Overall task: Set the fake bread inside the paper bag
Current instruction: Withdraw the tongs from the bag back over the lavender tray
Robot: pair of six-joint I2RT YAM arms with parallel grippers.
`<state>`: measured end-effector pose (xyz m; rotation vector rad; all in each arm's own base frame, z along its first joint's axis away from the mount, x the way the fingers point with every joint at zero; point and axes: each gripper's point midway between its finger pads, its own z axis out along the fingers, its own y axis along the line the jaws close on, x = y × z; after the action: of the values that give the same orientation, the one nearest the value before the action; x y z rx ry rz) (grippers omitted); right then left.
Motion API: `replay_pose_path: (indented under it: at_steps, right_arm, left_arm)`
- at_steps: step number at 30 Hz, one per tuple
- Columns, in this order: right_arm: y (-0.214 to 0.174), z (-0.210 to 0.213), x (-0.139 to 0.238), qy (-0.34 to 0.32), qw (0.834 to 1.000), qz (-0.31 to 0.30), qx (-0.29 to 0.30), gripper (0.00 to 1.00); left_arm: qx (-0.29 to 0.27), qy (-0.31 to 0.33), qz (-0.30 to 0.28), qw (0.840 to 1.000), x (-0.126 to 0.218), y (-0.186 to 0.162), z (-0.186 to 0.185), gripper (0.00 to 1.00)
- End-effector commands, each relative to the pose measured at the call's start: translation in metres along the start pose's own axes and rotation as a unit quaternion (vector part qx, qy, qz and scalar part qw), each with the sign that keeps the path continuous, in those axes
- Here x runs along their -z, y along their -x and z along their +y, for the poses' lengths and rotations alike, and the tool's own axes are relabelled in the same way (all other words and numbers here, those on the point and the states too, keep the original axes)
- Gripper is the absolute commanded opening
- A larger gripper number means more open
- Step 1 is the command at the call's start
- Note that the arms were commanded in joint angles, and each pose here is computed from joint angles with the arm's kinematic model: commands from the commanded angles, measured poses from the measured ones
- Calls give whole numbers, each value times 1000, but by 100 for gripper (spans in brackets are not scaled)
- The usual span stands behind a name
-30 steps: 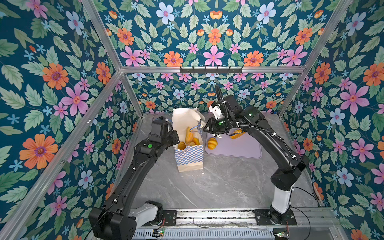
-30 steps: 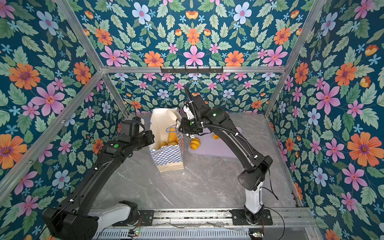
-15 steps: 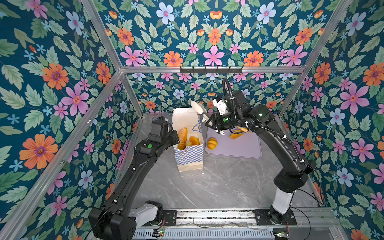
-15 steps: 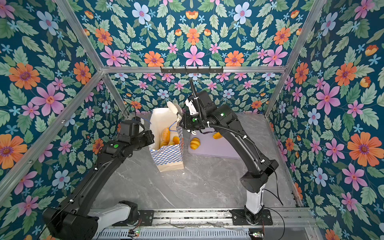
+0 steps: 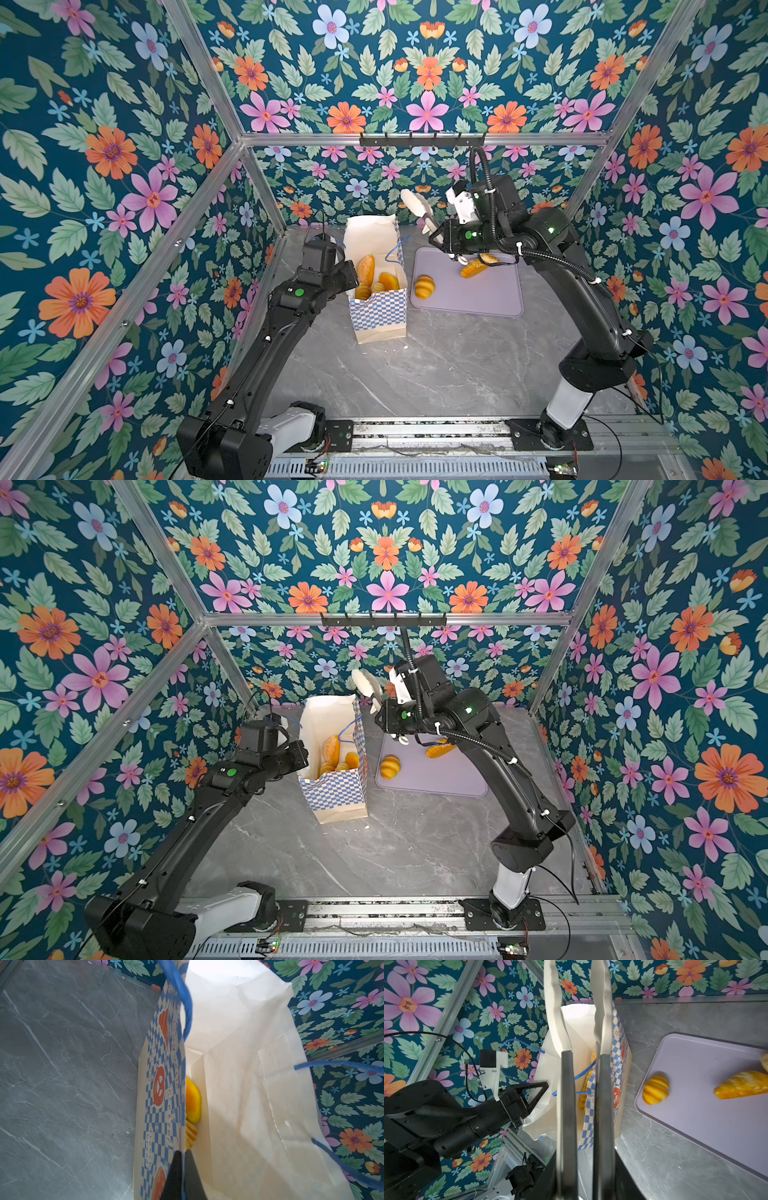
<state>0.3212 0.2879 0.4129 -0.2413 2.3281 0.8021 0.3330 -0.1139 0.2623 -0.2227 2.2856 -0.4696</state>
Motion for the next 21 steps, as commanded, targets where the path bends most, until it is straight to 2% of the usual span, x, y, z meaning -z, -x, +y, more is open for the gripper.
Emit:
replay_pose_path:
  at_steps: [1, 10, 21]
  right_arm:
    - [7, -11, 11, -10, 1000, -18, -1, 34]
    - [4, -48, 40, -33, 998, -42, -30, 34]
    - [-18, -111, 36, -73, 993, -25, -88, 34]
  left_arm:
    - [-2, 2, -3, 1000, 1, 1, 1, 5]
    - [-2, 2, -2, 1000, 0, 2, 0, 5]
    - [-2, 1, -3, 1000, -1, 4, -2, 5]
